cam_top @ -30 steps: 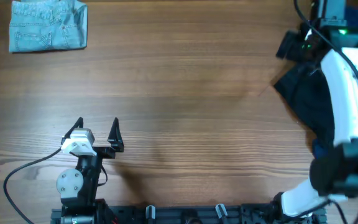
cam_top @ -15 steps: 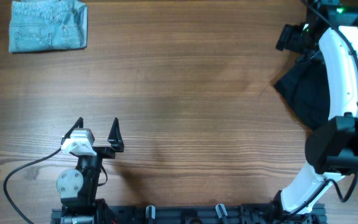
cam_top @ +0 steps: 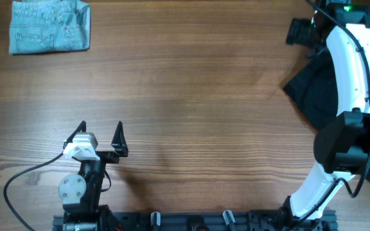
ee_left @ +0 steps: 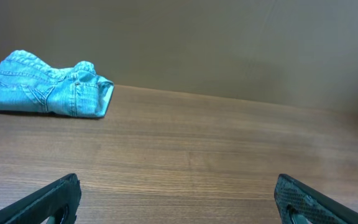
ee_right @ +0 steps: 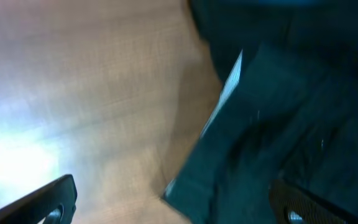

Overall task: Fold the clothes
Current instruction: 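Lower the right gripper onto the black trousers edge and close it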

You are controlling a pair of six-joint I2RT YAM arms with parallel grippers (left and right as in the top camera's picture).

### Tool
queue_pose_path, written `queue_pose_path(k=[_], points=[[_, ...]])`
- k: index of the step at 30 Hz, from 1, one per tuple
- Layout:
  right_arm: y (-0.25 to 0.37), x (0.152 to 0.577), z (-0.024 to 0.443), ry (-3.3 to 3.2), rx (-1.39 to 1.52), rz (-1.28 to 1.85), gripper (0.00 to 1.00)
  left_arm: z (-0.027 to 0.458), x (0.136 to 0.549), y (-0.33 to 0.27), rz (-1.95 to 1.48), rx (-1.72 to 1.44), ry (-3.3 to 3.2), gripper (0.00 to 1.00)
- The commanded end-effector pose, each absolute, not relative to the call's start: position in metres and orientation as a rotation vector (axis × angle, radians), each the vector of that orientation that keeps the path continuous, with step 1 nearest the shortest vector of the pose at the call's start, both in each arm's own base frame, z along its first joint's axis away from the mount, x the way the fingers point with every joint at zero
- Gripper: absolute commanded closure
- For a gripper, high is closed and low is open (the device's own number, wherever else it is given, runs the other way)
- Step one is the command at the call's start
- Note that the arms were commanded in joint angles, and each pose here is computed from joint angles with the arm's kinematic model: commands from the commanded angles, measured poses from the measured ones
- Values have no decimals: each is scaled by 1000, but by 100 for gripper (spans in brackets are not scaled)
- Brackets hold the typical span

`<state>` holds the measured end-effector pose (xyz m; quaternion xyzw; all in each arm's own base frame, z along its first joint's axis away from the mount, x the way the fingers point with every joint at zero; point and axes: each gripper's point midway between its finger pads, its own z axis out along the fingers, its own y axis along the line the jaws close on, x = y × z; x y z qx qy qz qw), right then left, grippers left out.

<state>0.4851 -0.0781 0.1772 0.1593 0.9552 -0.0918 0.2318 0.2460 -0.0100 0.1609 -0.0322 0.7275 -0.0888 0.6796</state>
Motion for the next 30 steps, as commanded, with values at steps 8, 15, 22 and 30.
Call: queue_pose_path(k=[8, 15, 22, 30], points=[[-118, 473, 91, 2730, 695, -534, 0, 161, 245, -12, -195, -48, 1631, 0], [-124, 478, 84, 2676, 778, -582, 0, 161, 245, -12, -195, -48, 1631, 0], [-106, 494, 80, 2651, 811, -401, 0, 161, 245, -12, -195, -48, 1631, 0], [-126, 485, 75, 2612, 847, -606, 0, 161, 245, -12, -195, -48, 1631, 0]])
